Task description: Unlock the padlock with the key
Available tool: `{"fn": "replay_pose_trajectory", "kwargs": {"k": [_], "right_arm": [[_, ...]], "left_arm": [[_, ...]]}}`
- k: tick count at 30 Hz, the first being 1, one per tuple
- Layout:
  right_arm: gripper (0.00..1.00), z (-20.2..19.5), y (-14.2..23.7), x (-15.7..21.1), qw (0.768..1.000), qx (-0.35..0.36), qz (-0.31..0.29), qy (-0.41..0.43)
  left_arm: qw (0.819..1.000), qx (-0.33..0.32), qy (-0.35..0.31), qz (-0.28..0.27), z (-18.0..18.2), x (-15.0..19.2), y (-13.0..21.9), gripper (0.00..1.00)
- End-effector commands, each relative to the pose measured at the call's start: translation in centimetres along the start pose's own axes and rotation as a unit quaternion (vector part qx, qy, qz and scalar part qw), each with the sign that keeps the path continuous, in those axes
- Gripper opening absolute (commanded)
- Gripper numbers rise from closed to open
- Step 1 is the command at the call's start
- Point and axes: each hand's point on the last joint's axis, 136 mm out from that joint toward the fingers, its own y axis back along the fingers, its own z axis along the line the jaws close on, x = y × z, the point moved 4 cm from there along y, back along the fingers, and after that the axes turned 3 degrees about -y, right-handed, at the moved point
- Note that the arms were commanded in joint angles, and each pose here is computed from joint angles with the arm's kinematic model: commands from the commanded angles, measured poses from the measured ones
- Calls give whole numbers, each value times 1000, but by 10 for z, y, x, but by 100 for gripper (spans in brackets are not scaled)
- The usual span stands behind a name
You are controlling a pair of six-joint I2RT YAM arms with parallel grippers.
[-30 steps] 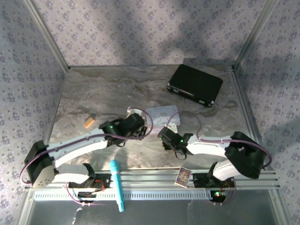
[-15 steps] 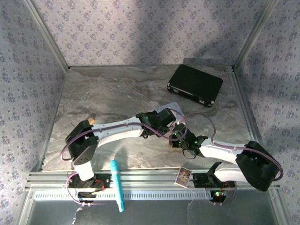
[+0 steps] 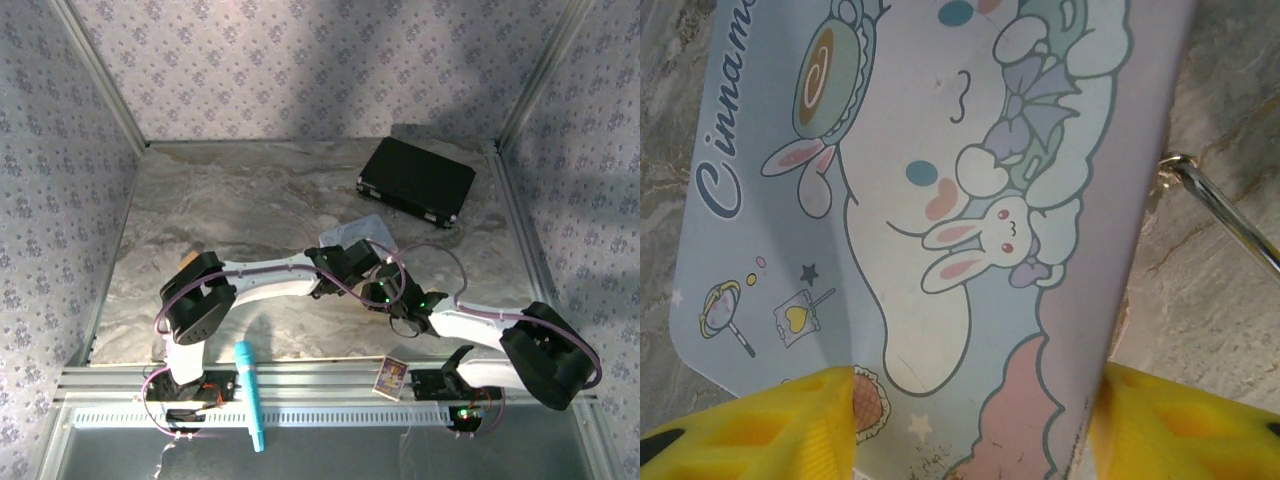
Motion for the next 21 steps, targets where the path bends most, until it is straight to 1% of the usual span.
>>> {"fn": "replay_pose_trajectory", "kwargs": {"k": [1, 3, 5, 8, 11, 17, 21], "right_arm": [[17, -5, -12, -11, 996, -19, -46, -72], [16, 1, -9, -21, 994, -24, -65, -80], [16, -1, -7, -33, 993, -19, -84, -86], [16, -2, -7, -44, 992, -20, -87, -94], [15, -3, -7, -52, 990, -28, -90, -108], [15, 1, 1, -67, 986, -45, -101, -123], [15, -3, 3, -72, 986, -35, -106, -125]], "left_arm": [[996, 61, -21, 55, -28, 40, -21, 49], [994, 70, -35, 74, -36, 51, -27, 46], [992, 70, -46, 90, -42, 60, -32, 45], [991, 87, -47, 90, -51, 66, -32, 44], [989, 102, -55, 90, -55, 70, -30, 38], [987, 110, -61, 100, -59, 78, -33, 38], [986, 110, -67, 101, -58, 80, -32, 38]]}}
